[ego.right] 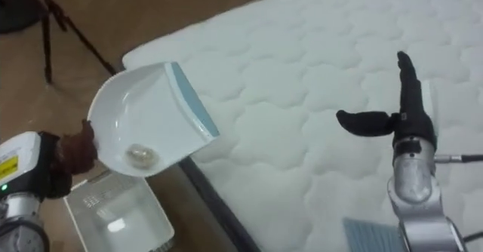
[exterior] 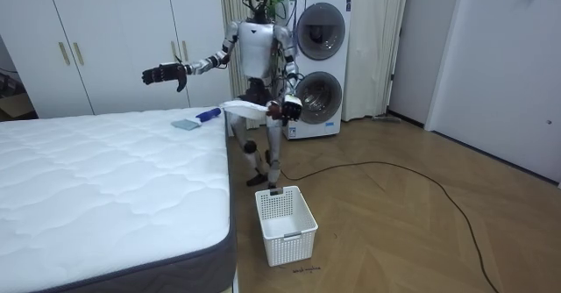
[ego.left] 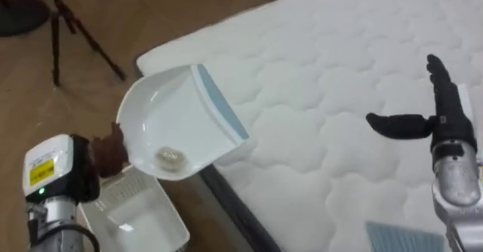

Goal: Clean bed

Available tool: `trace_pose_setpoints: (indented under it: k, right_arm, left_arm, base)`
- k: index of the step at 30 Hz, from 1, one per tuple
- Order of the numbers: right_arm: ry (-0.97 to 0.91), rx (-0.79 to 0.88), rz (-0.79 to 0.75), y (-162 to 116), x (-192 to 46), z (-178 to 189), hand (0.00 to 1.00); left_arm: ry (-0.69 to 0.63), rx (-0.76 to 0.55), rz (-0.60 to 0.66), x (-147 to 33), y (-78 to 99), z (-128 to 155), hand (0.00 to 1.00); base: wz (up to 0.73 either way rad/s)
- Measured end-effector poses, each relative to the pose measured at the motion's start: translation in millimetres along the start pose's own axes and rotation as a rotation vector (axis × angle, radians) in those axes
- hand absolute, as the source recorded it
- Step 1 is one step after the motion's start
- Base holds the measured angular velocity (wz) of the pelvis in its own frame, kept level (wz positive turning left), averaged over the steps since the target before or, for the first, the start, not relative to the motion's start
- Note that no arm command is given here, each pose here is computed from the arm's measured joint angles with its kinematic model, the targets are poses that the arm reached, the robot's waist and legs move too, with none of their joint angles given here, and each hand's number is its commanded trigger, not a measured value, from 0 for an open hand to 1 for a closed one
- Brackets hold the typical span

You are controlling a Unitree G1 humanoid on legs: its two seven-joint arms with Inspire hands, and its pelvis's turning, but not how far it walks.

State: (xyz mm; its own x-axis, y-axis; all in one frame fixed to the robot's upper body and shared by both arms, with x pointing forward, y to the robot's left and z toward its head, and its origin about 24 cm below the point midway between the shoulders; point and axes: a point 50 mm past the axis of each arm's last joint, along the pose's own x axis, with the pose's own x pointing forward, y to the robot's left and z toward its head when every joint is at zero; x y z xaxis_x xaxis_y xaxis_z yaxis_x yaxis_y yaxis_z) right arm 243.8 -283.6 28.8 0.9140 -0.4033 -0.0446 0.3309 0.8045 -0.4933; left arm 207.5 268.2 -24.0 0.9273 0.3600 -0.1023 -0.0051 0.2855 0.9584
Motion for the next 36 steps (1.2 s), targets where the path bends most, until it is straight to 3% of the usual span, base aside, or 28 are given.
trace_pose_setpoints:
  k: [6, 13, 25, 36]
  right_arm:
    - [-0.019, 0.013, -0.051, -5, 2, 2, 0.00]
    - [-0.011, 0.020, -0.024, 3, -1, 1, 0.00]
    - [0.017, 0.041, -0.066, 1, -5, -6, 0.00]
    - [0.062, 0.029, 0.022, 4, -16, -19, 0.00]
  left_arm:
    - [0.018, -0.017, 0.006, -1.9, 0.4, -4, 1.00]
    - [0.016, -0.019, 0.087, 1.1, 14.8, -10, 1.00]
    - [-0.048, -0.011, 0.113, 4.1, 22.3, -3, 1.00]
    - [-0.024, 0.000, 0.090, 1.2, 17.2, -10, 1.00]
  base:
    - [0.55]
    - [0.61]
    - [1.18]
    - [0.14]
